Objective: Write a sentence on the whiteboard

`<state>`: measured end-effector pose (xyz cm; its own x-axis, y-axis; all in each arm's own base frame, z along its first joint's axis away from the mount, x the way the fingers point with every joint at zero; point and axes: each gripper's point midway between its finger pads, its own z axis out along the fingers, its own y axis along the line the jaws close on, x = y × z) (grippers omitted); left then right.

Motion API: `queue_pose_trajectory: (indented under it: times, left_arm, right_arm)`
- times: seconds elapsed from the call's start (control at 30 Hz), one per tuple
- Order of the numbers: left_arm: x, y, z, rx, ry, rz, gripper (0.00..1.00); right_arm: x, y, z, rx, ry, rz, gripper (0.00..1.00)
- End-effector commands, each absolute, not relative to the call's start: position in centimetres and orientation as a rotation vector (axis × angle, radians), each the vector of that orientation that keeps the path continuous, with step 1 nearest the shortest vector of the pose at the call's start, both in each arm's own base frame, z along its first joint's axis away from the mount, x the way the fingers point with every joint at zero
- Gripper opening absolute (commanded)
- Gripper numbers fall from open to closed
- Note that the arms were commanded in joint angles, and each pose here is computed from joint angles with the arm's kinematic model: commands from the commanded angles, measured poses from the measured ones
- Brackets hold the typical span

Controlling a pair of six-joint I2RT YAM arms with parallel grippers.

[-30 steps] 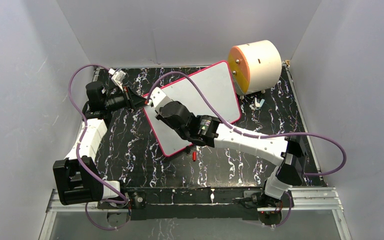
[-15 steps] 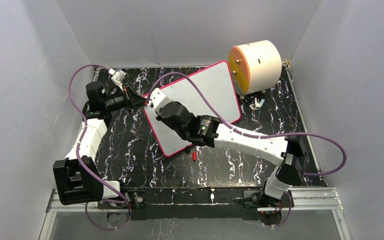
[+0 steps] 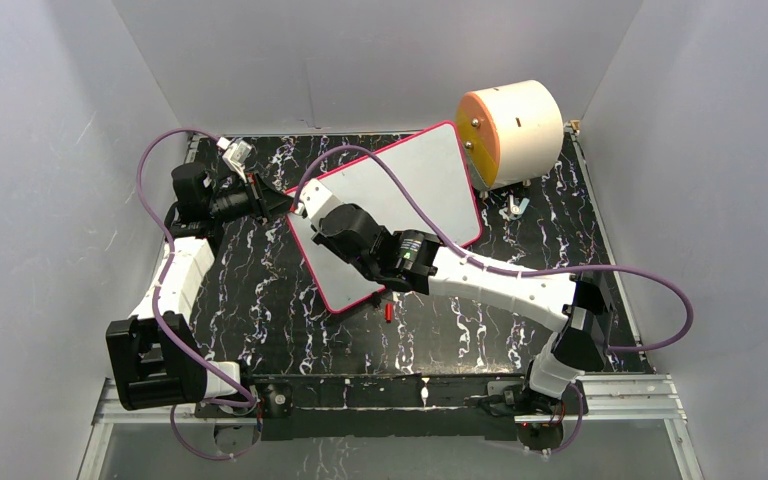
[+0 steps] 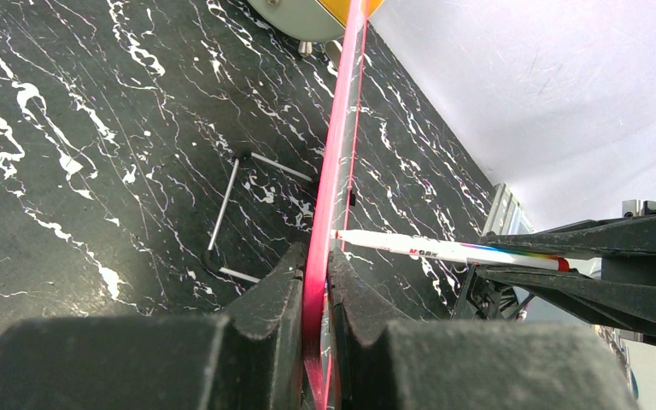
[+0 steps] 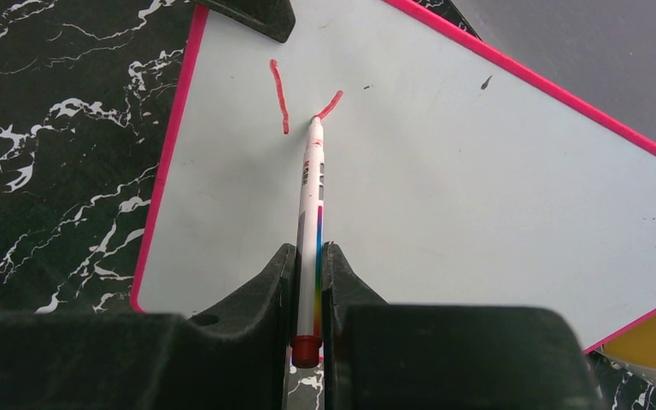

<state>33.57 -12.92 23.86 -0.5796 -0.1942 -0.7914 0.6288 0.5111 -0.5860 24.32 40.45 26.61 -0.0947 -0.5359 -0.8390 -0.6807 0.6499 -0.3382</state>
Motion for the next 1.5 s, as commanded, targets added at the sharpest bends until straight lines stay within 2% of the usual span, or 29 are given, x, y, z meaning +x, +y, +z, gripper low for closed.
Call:
queue_pose_trajectory:
  times: [0.0,1.47]
  left_arm:
    - [33.72,-12.87,23.56,0.350,1.899,-1.140,0.00]
    - [33.86,-12.81,23.50,0.345,1.901,-1.136,0.00]
  right_arm:
    - [24.25,41.27,27.68,-0.968,1.753,0.209,0.00]
    - [23.59,41.97,28.13,-0.970,1.732,0.235,0.00]
